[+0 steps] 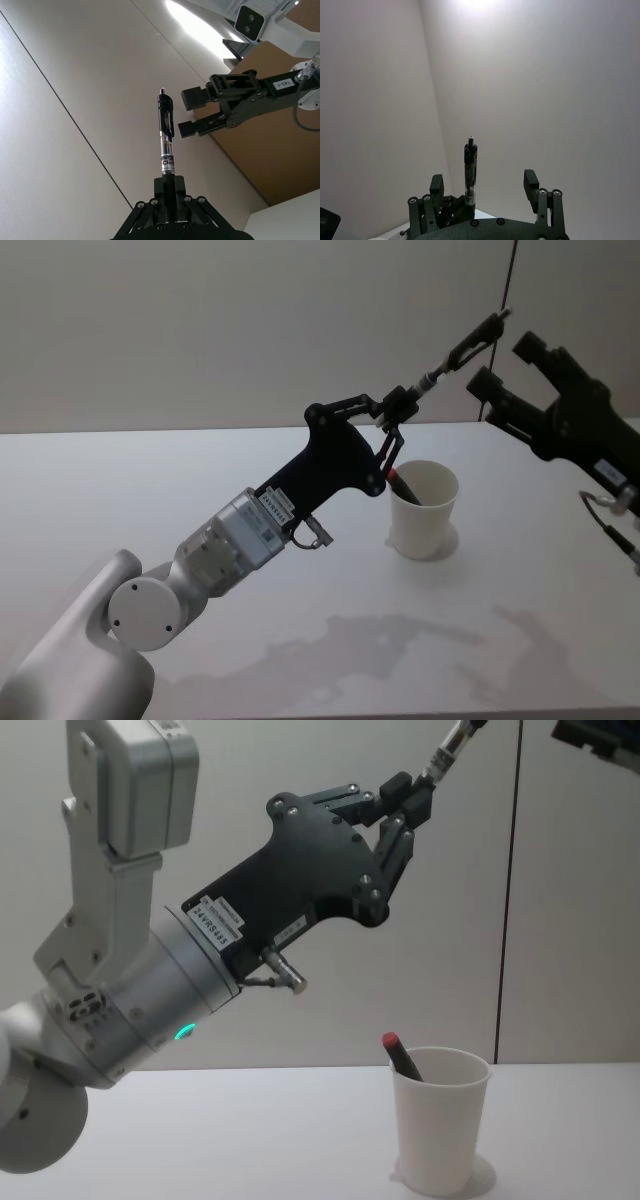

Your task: Place the pen into the pen holder.

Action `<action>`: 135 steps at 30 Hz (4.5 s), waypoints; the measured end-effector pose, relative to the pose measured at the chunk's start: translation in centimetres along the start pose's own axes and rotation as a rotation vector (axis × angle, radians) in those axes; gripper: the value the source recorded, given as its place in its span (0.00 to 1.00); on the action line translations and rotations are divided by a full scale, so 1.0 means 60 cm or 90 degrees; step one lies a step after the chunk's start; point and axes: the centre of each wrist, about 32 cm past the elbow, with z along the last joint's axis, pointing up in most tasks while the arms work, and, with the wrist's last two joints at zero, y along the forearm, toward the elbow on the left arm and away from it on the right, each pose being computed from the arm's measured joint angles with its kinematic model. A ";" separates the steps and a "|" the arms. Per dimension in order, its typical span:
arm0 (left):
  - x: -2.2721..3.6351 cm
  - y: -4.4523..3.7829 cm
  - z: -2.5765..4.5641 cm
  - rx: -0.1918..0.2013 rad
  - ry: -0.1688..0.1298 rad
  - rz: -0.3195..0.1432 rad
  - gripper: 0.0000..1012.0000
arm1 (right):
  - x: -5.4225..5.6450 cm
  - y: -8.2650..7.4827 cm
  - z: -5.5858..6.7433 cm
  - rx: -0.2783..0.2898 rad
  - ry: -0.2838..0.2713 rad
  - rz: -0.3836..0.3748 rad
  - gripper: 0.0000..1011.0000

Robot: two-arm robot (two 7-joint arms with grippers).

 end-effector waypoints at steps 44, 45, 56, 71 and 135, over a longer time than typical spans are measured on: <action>0.0000 0.000 0.000 0.000 0.000 0.000 0.12 | -0.059 0.074 0.004 -0.013 0.009 -0.025 0.20; 0.0000 0.000 0.000 0.000 0.000 0.000 0.12 | -0.060 0.075 0.004 -0.014 0.009 -0.026 0.18; 0.0000 0.000 0.000 0.000 0.000 0.000 0.12 | -0.063 0.079 0.005 -0.016 0.008 -0.041 0.13; -0.0002 0.000 0.000 0.000 0.000 0.000 0.36 | -0.059 0.085 0.003 -0.017 0.009 -0.050 0.13; 0.0000 0.000 0.000 0.000 0.000 0.000 0.99 | -0.001 0.072 -0.062 -0.084 -0.138 -0.245 0.13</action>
